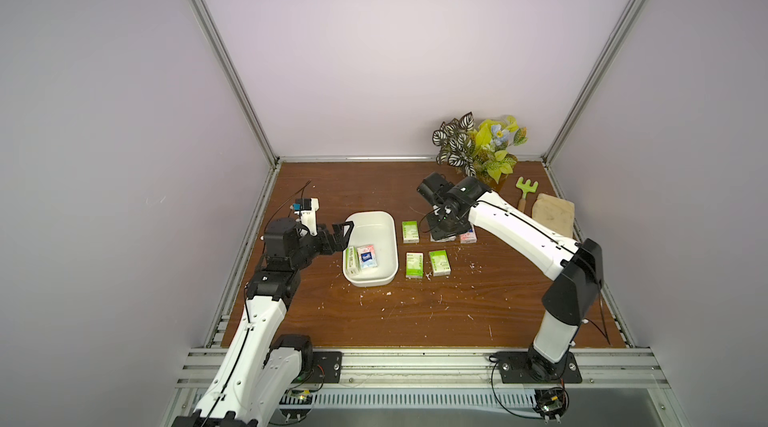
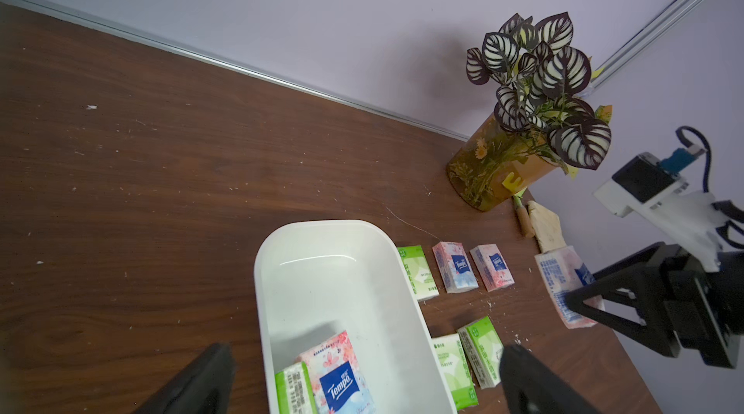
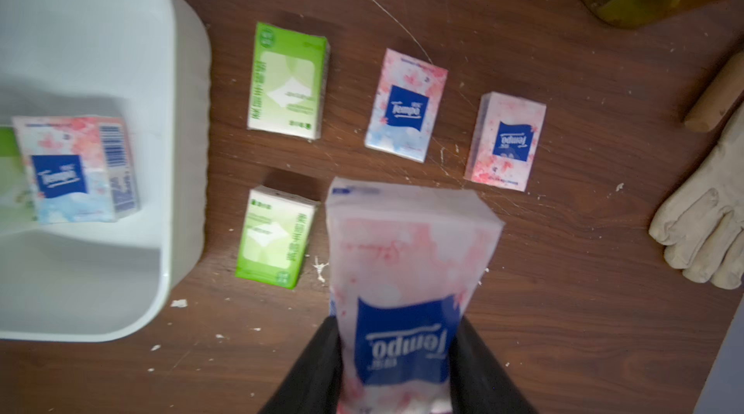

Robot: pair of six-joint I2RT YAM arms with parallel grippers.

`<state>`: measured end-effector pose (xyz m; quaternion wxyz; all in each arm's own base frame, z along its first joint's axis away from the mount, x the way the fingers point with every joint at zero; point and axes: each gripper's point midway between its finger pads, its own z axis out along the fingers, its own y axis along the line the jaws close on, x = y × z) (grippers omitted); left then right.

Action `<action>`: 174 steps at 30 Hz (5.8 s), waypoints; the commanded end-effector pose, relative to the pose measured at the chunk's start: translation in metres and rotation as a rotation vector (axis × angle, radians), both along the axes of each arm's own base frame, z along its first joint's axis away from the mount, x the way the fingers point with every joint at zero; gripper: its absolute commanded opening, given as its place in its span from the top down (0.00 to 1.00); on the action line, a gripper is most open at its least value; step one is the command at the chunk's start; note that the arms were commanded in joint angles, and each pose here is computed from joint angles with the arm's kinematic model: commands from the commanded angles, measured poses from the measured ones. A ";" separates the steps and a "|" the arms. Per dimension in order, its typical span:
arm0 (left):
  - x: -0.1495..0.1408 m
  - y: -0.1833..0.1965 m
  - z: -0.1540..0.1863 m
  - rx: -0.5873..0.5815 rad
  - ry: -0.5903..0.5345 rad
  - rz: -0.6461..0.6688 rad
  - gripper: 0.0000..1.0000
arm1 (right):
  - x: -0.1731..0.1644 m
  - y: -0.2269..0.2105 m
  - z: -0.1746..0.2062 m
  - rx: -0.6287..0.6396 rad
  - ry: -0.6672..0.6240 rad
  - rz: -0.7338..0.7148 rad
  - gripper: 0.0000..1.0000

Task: Take the pocket tissues out of the storage box
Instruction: Place the pocket tissues at the center of the board, then pick up the pocket tissues from the storage box.

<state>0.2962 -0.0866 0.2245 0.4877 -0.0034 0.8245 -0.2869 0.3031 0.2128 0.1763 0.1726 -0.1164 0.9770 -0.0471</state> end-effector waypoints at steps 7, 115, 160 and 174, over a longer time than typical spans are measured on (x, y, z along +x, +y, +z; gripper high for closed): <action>0.003 -0.002 -0.003 -0.031 0.000 -0.001 0.01 | -0.015 -0.070 -0.049 -0.027 0.027 -0.044 0.54; -0.019 0.006 -0.149 -0.072 0.488 0.052 0.81 | -0.027 0.258 -0.094 0.229 0.069 0.403 0.25; -0.009 0.004 -0.135 -0.055 0.420 0.024 0.60 | 0.005 0.239 -0.064 0.208 -0.059 0.315 0.47; 0.012 0.020 -0.092 -0.002 0.200 0.097 0.27 | -0.034 0.188 0.012 0.320 -0.111 0.235 0.47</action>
